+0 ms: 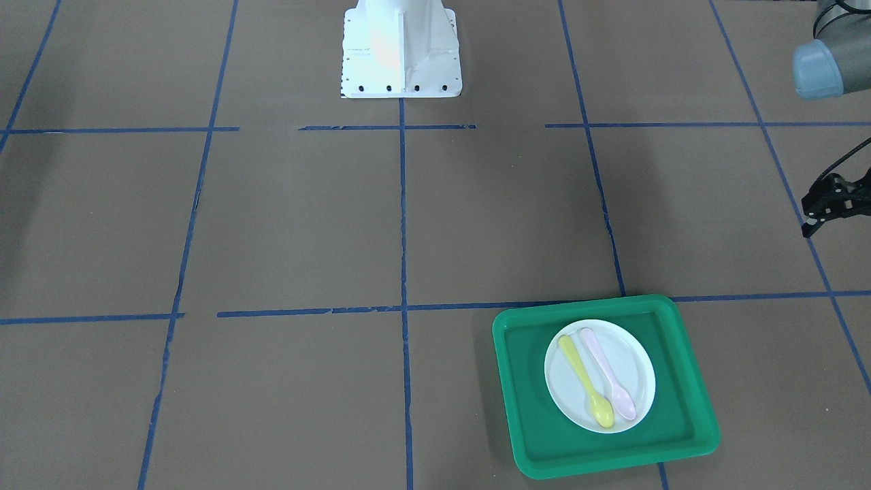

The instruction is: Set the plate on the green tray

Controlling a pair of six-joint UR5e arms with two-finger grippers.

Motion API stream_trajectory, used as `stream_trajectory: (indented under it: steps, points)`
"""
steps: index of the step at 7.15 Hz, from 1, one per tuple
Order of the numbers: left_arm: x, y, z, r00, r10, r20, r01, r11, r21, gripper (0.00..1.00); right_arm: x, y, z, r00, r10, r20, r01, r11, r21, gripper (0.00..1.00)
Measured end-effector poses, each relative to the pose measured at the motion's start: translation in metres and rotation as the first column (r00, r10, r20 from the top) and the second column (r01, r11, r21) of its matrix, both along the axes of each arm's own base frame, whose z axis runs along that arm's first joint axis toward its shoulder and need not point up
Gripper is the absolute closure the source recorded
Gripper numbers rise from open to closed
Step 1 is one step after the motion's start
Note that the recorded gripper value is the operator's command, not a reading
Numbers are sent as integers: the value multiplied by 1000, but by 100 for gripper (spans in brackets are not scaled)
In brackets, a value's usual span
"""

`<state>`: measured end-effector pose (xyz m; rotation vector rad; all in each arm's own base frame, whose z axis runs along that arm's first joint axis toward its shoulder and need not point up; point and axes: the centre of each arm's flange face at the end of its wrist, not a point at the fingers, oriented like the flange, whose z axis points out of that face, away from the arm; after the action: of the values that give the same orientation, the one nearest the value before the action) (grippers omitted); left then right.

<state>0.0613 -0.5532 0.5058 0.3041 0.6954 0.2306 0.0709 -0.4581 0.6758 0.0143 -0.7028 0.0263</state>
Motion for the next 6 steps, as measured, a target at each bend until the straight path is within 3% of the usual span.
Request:
stream_trajectory:
  steps: [3, 5, 6]
  points:
    - [-86, 74, 98, 998, -32, -59, 21, 985, -174, 0, 0, 0, 0, 1000, 0, 0, 0, 1000, -1, 0]
    - [-108, 101, 127, 996, -74, -52, 53, 943, -330, 0, 0, 0, 0, 1000, 0, 0, 0, 1000, 0, 0]
    - [-113, 106, 134, 995, -84, -47, 61, 926, -371, 0, 0, 0, 0, 1000, 0, 0, 0, 1000, 0, 0]
